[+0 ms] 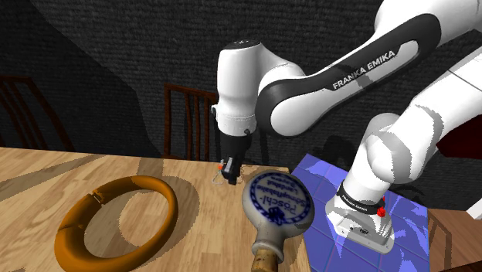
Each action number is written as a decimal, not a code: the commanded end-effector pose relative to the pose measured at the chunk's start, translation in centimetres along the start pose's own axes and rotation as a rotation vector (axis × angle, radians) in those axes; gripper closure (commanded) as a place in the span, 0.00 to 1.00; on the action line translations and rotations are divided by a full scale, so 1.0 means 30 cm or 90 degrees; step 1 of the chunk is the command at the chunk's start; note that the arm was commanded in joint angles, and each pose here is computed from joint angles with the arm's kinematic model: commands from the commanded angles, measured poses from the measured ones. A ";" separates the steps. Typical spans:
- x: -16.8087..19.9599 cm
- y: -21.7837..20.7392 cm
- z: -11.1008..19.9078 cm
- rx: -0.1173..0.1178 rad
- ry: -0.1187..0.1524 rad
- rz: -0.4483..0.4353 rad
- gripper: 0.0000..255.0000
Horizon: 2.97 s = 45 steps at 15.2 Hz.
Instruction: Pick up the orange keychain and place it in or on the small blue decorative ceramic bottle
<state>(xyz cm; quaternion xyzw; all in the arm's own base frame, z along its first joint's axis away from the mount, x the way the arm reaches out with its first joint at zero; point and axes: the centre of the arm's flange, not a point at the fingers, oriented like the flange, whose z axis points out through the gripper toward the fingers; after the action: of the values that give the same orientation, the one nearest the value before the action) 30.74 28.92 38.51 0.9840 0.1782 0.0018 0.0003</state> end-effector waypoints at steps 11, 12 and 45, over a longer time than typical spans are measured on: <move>-0.002 0.002 -0.211 0.000 0.000 0.000 1.00; -0.002 0.002 -0.228 0.000 0.000 0.000 1.00; -0.500 -0.241 -0.596 0.000 0.000 0.000 1.00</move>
<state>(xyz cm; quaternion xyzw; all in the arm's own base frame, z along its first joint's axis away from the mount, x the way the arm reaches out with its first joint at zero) 15.28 30.28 56.20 0.9839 0.1787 0.0020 0.0002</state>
